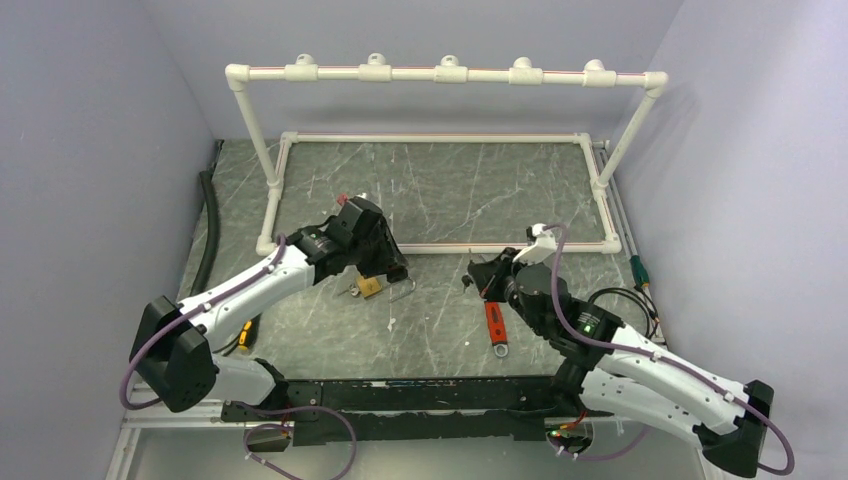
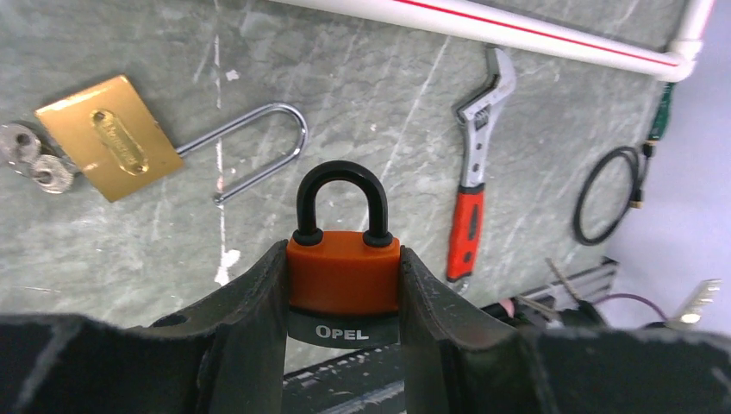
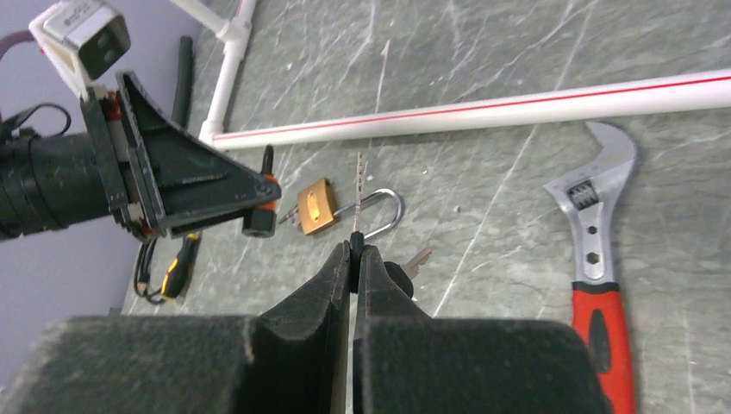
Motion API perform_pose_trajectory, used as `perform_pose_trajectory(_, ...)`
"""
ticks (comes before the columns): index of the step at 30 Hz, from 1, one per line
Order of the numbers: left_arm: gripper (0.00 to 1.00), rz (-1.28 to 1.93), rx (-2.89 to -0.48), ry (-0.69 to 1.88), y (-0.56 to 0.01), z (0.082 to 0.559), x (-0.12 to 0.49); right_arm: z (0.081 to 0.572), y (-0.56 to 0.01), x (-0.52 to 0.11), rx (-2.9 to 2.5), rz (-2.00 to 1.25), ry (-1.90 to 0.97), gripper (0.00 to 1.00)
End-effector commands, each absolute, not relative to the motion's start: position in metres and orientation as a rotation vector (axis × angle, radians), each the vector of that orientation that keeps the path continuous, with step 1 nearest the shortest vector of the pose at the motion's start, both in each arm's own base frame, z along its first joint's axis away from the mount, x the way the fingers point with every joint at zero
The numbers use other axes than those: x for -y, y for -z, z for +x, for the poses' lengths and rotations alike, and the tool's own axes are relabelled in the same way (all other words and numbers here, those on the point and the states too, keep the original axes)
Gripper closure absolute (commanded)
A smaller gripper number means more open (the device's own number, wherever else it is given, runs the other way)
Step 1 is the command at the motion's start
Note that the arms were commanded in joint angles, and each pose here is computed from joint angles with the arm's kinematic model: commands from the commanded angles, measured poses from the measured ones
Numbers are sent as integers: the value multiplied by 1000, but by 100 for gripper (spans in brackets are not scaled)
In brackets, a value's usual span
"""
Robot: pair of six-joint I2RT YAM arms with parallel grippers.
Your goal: Unlock with the key
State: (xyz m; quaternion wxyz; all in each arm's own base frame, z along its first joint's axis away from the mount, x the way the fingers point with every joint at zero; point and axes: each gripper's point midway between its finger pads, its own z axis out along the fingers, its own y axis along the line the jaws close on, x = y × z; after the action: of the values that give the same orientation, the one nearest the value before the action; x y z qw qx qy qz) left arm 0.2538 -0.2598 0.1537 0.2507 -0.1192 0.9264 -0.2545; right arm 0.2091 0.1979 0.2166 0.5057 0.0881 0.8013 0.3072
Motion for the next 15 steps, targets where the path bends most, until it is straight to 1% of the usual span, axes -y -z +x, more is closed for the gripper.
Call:
perform_pose_trajectory(1,100,-381,-2460,990,-201,259,284,208,-228,-224,-1900,171,-880,100)
perform_pose_trajectory(7,100,-435,-2481,1103,-209,260,285,203,-229,-254,-1896,64,-989,100)
perform_pose_trajectory(15,100,-509,-2483,1162,-212,264,282,198,-230,-282,-1901,-52,-1059,100)
